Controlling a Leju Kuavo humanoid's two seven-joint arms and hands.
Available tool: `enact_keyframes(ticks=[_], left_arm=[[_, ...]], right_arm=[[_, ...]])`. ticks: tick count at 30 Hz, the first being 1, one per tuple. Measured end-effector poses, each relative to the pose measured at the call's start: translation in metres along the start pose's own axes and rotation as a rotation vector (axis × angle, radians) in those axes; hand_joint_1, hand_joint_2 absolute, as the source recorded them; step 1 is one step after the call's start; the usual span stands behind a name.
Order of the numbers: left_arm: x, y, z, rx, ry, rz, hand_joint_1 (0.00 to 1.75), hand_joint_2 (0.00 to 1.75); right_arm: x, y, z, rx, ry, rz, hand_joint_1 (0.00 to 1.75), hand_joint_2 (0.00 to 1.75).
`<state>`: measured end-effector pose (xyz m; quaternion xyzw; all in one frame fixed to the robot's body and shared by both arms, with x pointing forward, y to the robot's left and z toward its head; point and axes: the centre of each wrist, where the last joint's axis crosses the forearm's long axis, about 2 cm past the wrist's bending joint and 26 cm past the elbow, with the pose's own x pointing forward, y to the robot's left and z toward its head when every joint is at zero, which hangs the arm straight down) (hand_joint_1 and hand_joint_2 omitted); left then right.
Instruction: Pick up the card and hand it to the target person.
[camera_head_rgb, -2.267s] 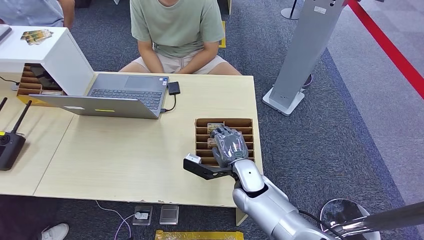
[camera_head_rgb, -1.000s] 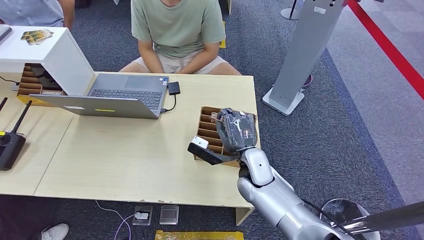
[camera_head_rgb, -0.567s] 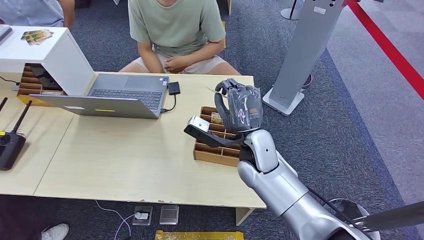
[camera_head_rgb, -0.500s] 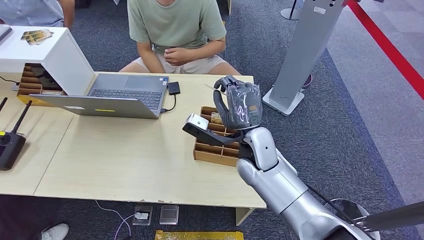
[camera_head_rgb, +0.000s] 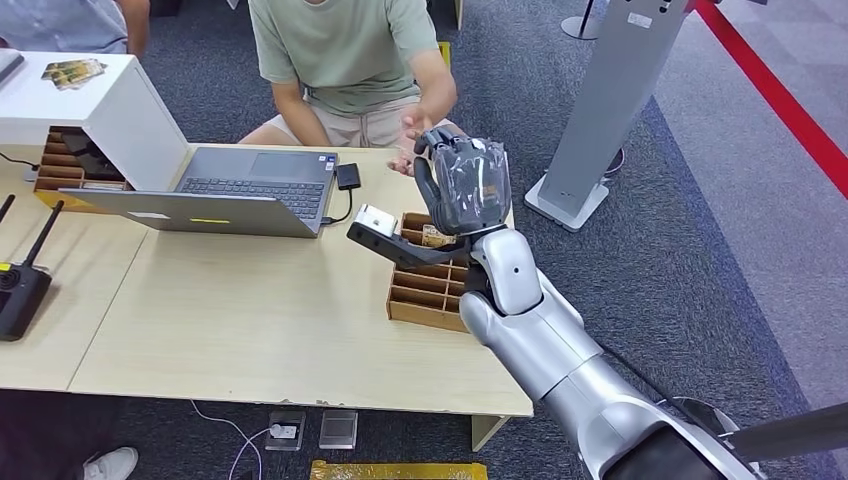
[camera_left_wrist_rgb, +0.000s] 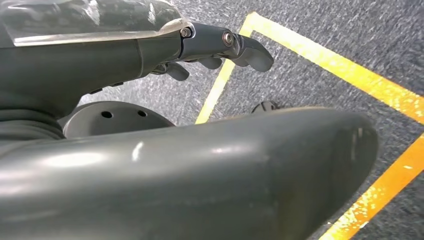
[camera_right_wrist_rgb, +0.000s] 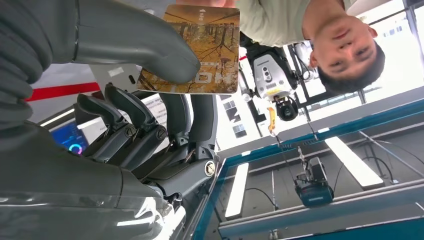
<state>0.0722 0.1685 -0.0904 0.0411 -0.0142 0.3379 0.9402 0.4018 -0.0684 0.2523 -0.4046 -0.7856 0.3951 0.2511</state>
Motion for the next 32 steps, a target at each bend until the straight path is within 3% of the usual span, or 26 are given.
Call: enact_keyframes(ticks=[10,11,15,16,32], left_arm=[[-0.001,-0.001,0.0,-0.007,-0.012,0.027,0.0,0.0],[-0.001,-0.001,0.0,-0.006,-0.013,0.029,0.0,0.0],[-0.001,-0.001,0.0,-0.004,-0.012,0.041,0.0,0.0],[-0.001,-0.001,0.0,-0.003,-0.012,0.044,0.0,0.0],[-0.003,-0.001,0.001,0.025,0.012,0.137,0.0,0.0]], right_arm=[[-0.001,0.012,0.001,0.081,0.0,0.105,1.7,1.75],[-0.001,0.013,0.002,0.091,-0.001,0.113,1.58,1.75],[0.0,0.019,0.005,0.141,-0.007,0.132,0.13,1.75],[0.0,0.021,0.006,0.157,-0.008,0.134,0.04,1.75],[-0.001,0.032,0.026,0.297,0.095,-0.113,0.0,1.75]])
